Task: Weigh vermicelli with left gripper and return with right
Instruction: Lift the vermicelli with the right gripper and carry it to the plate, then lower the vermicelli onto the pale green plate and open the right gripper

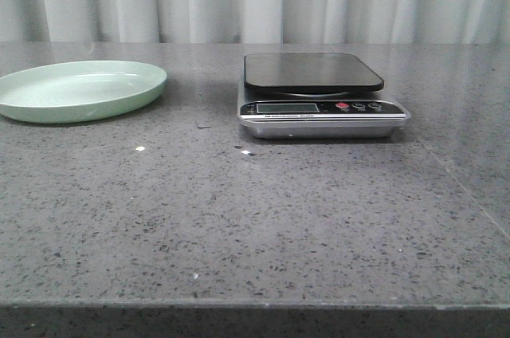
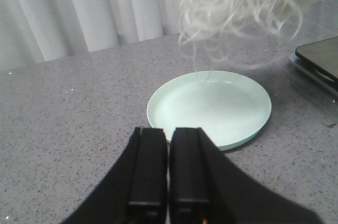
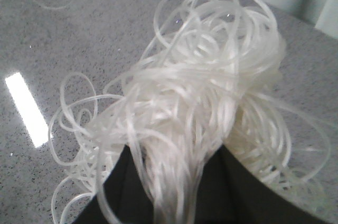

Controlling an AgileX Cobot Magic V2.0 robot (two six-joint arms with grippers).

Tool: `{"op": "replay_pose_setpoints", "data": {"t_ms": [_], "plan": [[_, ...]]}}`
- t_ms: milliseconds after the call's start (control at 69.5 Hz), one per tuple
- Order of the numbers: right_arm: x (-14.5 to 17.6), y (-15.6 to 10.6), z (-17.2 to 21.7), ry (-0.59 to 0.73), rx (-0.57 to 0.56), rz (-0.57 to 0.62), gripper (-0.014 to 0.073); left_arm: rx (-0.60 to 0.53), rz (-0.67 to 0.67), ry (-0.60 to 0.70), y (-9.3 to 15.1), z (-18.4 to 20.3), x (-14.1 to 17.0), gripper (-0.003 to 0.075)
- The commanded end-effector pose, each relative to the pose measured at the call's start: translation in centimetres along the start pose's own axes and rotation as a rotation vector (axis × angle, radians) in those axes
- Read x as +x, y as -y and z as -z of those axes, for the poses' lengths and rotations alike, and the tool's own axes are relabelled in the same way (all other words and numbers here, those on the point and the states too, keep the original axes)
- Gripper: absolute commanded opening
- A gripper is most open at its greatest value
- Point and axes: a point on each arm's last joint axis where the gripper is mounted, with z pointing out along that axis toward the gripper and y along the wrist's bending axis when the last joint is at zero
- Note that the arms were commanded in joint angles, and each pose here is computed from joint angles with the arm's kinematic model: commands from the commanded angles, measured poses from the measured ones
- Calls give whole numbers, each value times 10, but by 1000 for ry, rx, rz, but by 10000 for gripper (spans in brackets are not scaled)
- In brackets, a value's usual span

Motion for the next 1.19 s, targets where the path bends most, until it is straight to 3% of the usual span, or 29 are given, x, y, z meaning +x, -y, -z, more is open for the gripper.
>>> {"op": "replay_pose_setpoints", "data": {"t_ms": [0,273,575,690,891,1179], "plan": [[-23,-5,7,152,5,9,159,-16,17,99,-2,3,-15,136],[18,3,-52,24,-3,-21,159,-16,17,99,-2,3,-15,136],[24,5,-60,7,-5,-30,167,-16,17,99,-2,3,-15,136],[24,5,-60,5,-6,-30,215,-16,17,97,-2,2,-14,136],[24,5,-59,-1,-8,-30,392,-16,17,97,-2,2,-14,136],[10,1,-45,9,-22,-16,446,-16,17,97,-2,2,-14,136]]}}
